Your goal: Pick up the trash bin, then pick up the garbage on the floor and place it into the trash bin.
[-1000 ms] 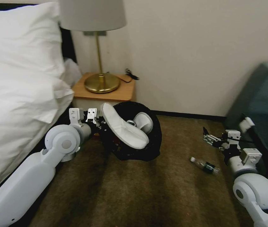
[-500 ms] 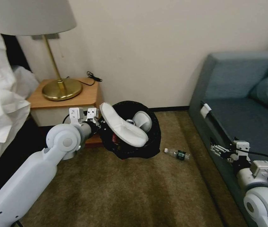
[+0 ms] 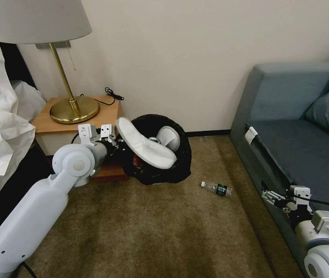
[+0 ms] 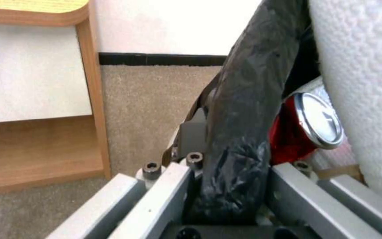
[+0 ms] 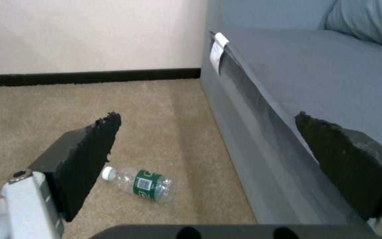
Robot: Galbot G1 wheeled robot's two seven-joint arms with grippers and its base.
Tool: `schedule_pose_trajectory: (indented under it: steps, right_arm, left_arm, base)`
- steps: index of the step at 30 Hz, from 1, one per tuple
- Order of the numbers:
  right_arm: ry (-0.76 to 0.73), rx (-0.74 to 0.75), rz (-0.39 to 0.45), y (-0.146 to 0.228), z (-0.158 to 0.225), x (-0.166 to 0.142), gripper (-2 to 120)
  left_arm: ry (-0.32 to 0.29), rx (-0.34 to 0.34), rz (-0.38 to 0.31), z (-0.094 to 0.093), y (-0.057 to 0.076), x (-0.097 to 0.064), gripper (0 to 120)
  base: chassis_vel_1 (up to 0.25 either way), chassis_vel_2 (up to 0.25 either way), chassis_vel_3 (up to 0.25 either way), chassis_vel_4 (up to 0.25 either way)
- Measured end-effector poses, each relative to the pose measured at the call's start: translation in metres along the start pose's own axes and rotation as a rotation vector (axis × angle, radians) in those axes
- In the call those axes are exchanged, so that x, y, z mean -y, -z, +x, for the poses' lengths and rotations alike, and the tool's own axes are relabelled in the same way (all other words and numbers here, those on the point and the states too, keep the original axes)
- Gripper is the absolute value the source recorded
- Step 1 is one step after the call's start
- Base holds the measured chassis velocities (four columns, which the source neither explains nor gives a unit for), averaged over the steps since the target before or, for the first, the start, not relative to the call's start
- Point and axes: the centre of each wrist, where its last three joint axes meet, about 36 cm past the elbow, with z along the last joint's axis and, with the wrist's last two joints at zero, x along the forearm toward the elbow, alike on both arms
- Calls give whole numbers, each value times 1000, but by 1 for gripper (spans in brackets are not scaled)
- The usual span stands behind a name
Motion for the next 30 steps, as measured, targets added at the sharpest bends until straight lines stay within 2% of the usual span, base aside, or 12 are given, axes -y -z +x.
schedule_pose_trajectory:
  steps: [13,30]
  right_arm:
    - [-12,-13,-17,-11,1,-16,100]
    - [18,-40,11,-24,4,-23,100]
  left_arm:
    - [-2,0,-12,3,-3,4,1]
    - [1,-9,-17,8,-7,4,1]
  base:
    - [-59,59,70,-55]
    - [-108,108,101,-106]
